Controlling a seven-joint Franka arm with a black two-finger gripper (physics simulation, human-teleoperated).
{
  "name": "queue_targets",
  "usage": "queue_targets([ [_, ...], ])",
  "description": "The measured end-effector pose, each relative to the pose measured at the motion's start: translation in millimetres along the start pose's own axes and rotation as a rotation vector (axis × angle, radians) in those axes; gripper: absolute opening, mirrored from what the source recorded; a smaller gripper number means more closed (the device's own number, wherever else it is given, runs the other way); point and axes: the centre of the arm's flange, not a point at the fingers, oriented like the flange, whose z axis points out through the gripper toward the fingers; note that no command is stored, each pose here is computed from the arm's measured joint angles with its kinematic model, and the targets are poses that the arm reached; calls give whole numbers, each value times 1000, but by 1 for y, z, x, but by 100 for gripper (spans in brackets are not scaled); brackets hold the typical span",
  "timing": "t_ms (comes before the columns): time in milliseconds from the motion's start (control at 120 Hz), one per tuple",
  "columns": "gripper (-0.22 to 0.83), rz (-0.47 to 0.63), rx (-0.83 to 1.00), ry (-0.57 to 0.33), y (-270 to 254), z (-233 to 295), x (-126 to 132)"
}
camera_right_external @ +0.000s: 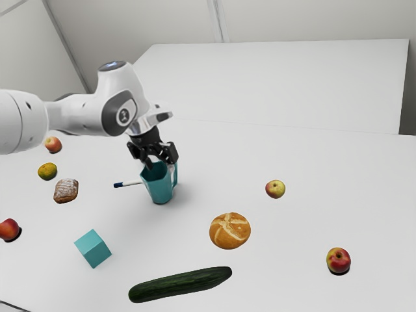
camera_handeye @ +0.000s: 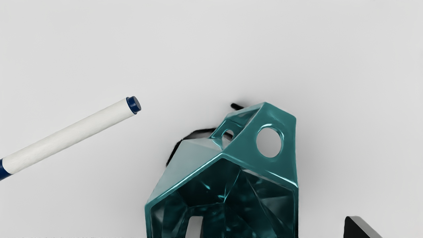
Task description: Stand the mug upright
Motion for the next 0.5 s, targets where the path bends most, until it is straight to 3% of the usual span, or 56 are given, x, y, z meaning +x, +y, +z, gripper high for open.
queue_targets([
  [225,57,47,13,79,25,-54,-3],
  [500,60,128,73,163,53,-135,13],
])
